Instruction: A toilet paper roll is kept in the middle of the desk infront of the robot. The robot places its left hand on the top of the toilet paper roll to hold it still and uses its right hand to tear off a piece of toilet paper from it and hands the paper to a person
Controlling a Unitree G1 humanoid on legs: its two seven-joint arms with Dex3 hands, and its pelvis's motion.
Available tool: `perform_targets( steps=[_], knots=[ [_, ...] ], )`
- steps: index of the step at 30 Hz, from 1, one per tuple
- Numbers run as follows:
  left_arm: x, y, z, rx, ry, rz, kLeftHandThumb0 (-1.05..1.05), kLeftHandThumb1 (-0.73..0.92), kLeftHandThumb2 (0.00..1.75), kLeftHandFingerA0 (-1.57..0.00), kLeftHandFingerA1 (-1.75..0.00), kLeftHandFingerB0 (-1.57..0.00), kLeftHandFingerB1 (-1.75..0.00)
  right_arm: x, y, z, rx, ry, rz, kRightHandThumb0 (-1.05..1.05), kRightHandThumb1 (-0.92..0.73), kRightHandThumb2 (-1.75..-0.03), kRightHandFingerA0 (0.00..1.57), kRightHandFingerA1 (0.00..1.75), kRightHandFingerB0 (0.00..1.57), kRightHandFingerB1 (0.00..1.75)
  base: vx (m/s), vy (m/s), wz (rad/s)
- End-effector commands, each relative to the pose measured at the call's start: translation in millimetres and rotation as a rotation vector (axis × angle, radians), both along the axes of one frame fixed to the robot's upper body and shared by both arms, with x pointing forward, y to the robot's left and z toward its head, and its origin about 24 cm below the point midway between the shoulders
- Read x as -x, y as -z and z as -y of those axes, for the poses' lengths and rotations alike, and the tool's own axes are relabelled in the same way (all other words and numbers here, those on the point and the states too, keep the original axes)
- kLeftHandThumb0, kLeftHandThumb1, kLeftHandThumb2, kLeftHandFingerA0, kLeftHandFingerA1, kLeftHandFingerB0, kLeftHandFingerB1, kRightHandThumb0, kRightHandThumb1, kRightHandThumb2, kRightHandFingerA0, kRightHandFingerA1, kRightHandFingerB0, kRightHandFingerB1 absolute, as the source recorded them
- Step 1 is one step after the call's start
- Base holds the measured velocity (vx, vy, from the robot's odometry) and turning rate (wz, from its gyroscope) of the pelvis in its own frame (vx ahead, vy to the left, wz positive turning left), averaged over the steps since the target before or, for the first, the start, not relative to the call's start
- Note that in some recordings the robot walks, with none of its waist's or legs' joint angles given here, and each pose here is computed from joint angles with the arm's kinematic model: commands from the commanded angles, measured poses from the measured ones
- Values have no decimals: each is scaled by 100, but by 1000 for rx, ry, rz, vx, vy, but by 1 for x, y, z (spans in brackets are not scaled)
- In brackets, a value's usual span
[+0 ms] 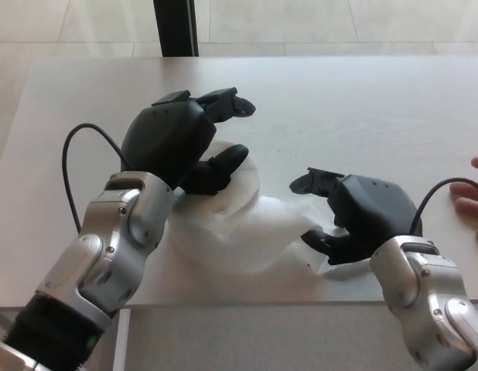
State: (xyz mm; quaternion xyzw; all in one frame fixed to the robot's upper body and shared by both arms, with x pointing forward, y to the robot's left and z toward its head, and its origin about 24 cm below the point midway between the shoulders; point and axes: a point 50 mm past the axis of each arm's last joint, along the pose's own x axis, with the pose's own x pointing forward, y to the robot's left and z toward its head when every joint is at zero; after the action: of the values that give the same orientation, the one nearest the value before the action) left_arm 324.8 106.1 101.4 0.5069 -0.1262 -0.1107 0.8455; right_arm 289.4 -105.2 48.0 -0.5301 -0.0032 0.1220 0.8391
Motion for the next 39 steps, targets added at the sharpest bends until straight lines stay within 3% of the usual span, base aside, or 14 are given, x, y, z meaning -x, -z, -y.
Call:
perform_targets(
  steps=[1,12,14,16,19,20,24,30,32,34,35,36,37,39],
  knots=[
    [0,10,-10,-1,-44,-17,-53,59,100,-26,-56,-44,-60,16,35,13,8,149,47,-19,-66,-65,87,165,65,59,0,0,0],
    [0,11,-11,-10,-45,-3,-54,61,101,-27,-57,-45,-60,27,51,23,182,67,17,-29,-56,-60,92,157,96,64,0,0,0],
    [-1,11,-11,-8,-42,-1,-54,61,101,-28,-57,-45,-60,29,53,25,187,67,34,-32,-57,-59,85,169,86,74,0,0,0],
    [-1,12,-9,-14,-39,-3,-52,60,100,-27,-56,-45,-61,32,53,24,95,102,57,-20,-64,-75,84,167,80,116,0,0,0],
    [-1,13,-9,-17,-36,8,-53,59,100,-28,-57,-46,-61,32,50,23,35,115,69,-20,-59,-75,101,162,86,101,0,0,0],
    [-1,13,-9,-17,-36,12,-53,59,100,-28,-57,-46,-61,32,47,22,0,115,94,-14,-63,-79,84,170,77,119,0,0,0],
    [-2,14,-8,-20,-36,15,-52,59,101,-28,-58,-46,-61,32,45,21,-122,134,137,-11,-61,-103,84,175,68,162,0,0,0],
    [-2,16,-7,-23,-35,-13,-51,59,100,-27,-56,-44,-60,32,41,16,-307,204,219,-15,-53,-120,87,174,77,151,0,0,0],
    [-3,16,-6,-22,-33,-8,-51,59,100,-28,-56,-45,-61,29,36,13,-393,268,222,-15,-51,-123,94,155,85,128,0,0,0],
    [-3,17,-4,-23,-29,1,-53,60,101,-28,-57,-45,-61,27,30,10,-500,314,251,-19,-50,-129,95,161,80,144,0,0,0],
    [-3,18,-4,-24,-32,2,-55,74,64,-35,-49,-49,-46,24,24,7,-539,324,283,-19,-56,-128,89,175,73,160,0,0,0],
    [-3,18,-4,-25,-32,2,-55,74,64,-35,-49,-49,-46,24,24,6,-544,326,286,-19,-56,-128,89,175,73,160,0,0,0],
    [-3,19,-3,-30,-31,0,-52,60,102,-28,-58,-45,-61,23,22,5,-567,334,288,-23,-60,-119,88,174,71,163,0,0,0],
    [-2,20,-2,-31,-26,-12,-53,60,102,-27,-57,-45,-61,21,14,1,-638,346,337,-21,-62,-113,87,173,73,162,0,0,0]
  ],
)
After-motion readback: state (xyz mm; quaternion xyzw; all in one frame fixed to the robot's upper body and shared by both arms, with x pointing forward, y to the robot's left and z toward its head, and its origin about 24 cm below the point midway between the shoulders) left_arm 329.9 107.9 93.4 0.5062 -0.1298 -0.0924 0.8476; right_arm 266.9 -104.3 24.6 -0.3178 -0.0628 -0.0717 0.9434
